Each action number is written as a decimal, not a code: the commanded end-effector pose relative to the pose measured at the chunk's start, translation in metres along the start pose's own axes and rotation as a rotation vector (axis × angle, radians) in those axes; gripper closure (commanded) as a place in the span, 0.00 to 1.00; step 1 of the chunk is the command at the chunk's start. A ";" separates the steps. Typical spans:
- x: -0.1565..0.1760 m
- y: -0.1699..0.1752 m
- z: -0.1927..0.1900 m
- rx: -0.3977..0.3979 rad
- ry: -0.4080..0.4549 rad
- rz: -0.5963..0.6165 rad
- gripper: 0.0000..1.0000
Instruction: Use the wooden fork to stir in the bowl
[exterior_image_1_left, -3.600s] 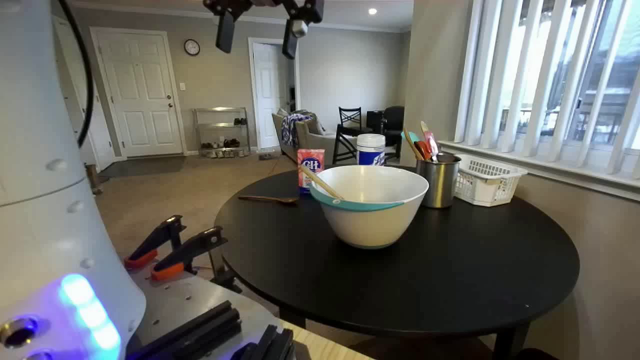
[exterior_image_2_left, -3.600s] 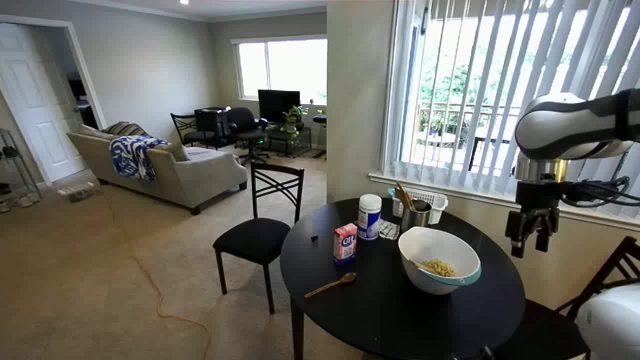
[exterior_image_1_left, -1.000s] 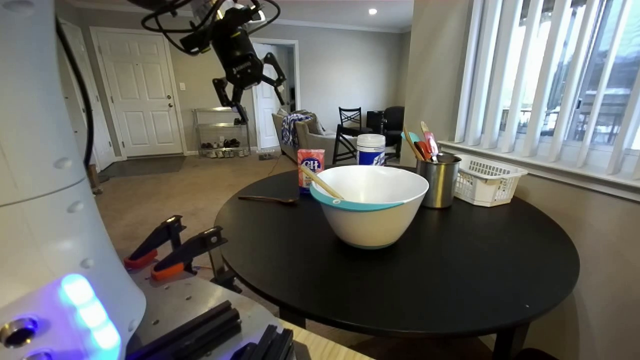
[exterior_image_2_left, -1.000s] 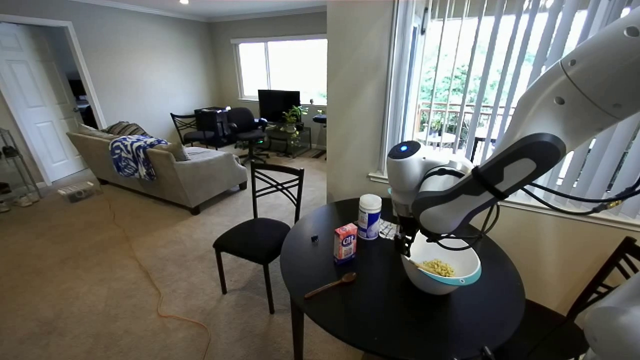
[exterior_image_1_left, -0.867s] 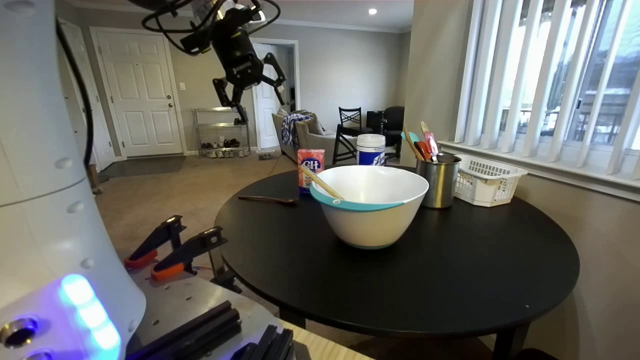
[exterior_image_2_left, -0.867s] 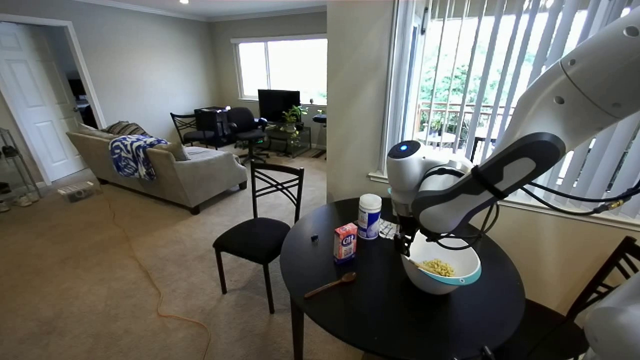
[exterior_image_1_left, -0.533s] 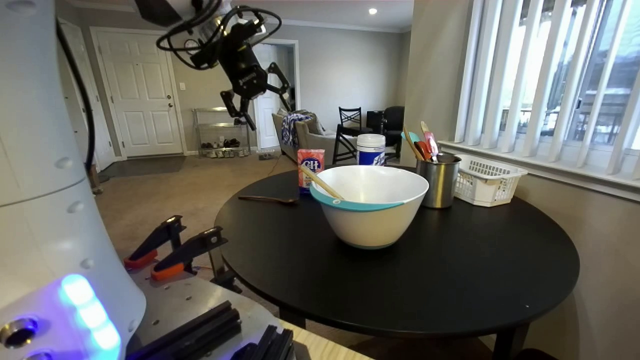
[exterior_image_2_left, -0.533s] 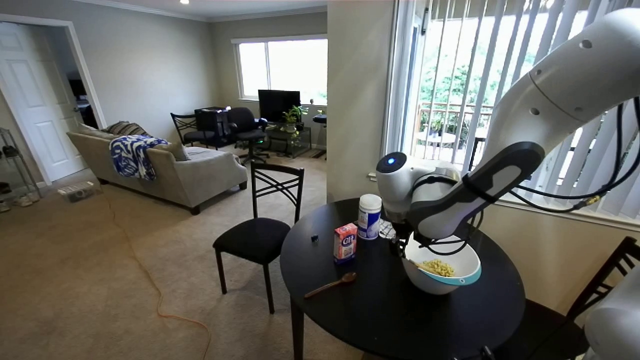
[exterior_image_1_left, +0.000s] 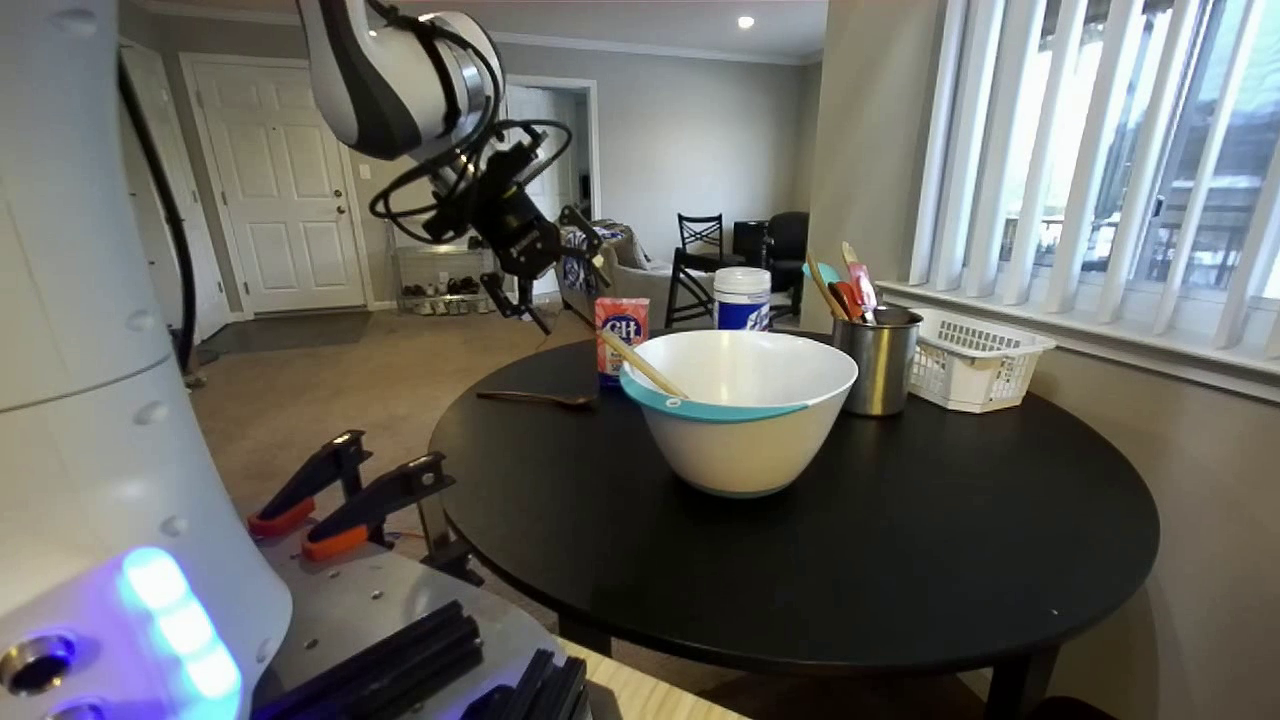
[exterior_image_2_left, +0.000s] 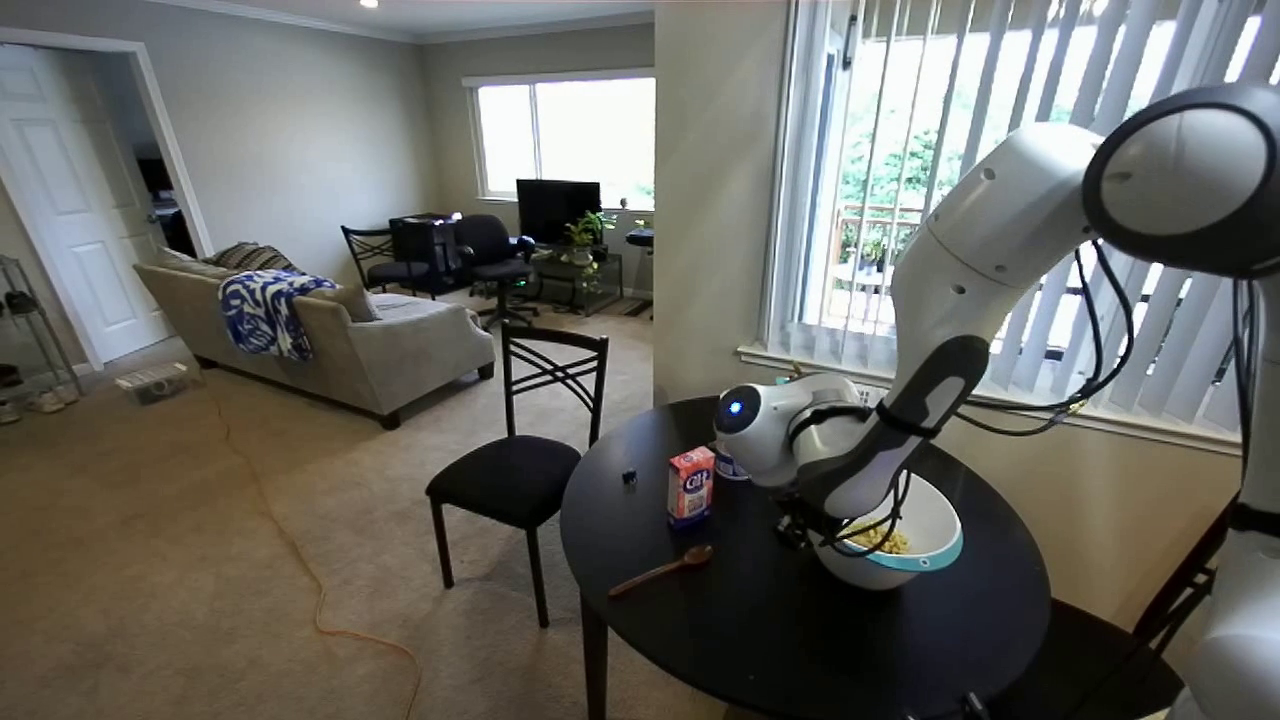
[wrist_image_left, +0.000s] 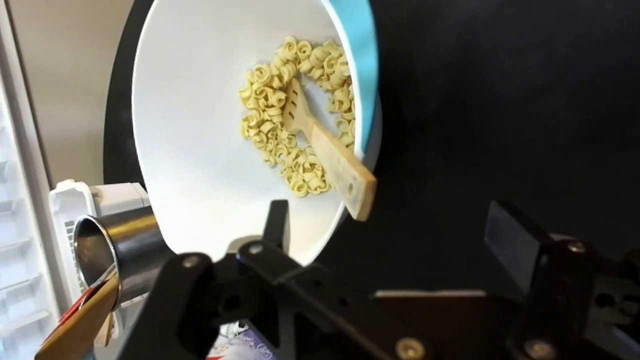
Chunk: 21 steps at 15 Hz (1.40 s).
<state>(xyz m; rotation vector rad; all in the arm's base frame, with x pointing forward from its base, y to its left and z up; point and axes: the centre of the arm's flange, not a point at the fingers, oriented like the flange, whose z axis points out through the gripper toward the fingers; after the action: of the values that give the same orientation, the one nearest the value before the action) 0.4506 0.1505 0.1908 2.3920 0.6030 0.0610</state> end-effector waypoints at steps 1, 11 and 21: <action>0.016 -0.013 0.037 -0.058 -0.028 0.050 0.00; 0.017 0.016 0.083 -0.064 -0.057 0.251 0.00; 0.015 0.035 0.048 -0.034 -0.038 0.313 0.40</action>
<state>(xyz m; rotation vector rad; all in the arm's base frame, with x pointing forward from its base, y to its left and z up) 0.4975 0.1022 0.1587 2.4097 0.2369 0.1394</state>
